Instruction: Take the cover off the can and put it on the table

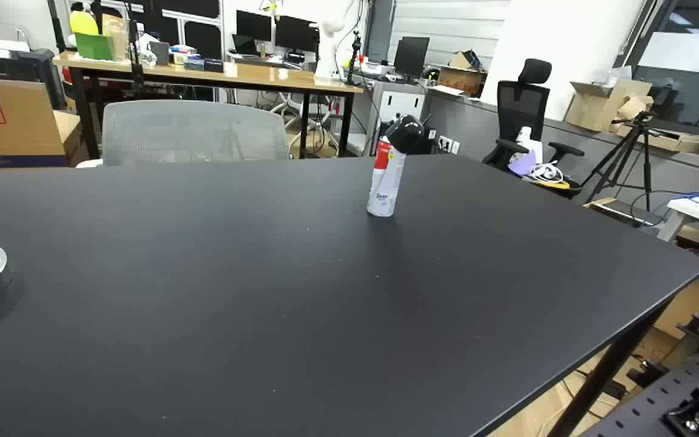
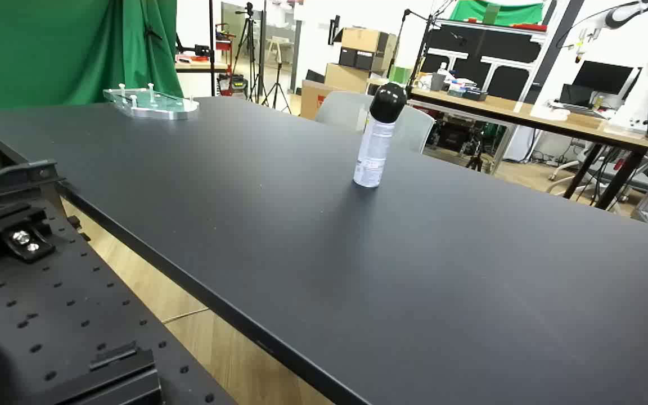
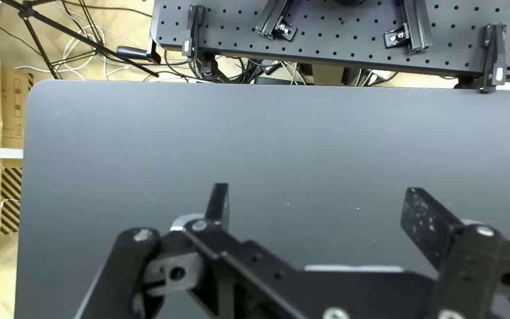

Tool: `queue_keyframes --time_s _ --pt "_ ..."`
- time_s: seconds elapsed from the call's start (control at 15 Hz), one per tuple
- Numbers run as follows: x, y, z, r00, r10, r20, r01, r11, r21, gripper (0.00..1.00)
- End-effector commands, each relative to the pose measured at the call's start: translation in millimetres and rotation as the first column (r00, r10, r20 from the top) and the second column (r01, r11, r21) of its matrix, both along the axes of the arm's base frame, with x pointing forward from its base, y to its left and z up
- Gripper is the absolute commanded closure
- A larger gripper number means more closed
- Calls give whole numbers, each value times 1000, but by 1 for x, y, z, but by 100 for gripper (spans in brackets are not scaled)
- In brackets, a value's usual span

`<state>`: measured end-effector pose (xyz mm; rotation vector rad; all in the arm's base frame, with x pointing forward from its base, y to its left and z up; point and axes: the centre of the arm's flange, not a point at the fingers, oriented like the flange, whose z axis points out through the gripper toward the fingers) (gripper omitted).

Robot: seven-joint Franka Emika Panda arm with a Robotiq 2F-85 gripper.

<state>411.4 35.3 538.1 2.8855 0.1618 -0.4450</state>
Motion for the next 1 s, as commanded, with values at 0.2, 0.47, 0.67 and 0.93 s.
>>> queue_keyframes --time_s 0.2,0.47,0.67,0.93 --pt "0 0 0 1000 1 3 -1 1000 0 0" --pt "0 0 0 1000 1 4 -1 1000 0 0" --pt "0 0 0 1000 1 4 -1 1000 0 0" --pt "24 -18 -7 999 15 46 -15 1000 18 0"
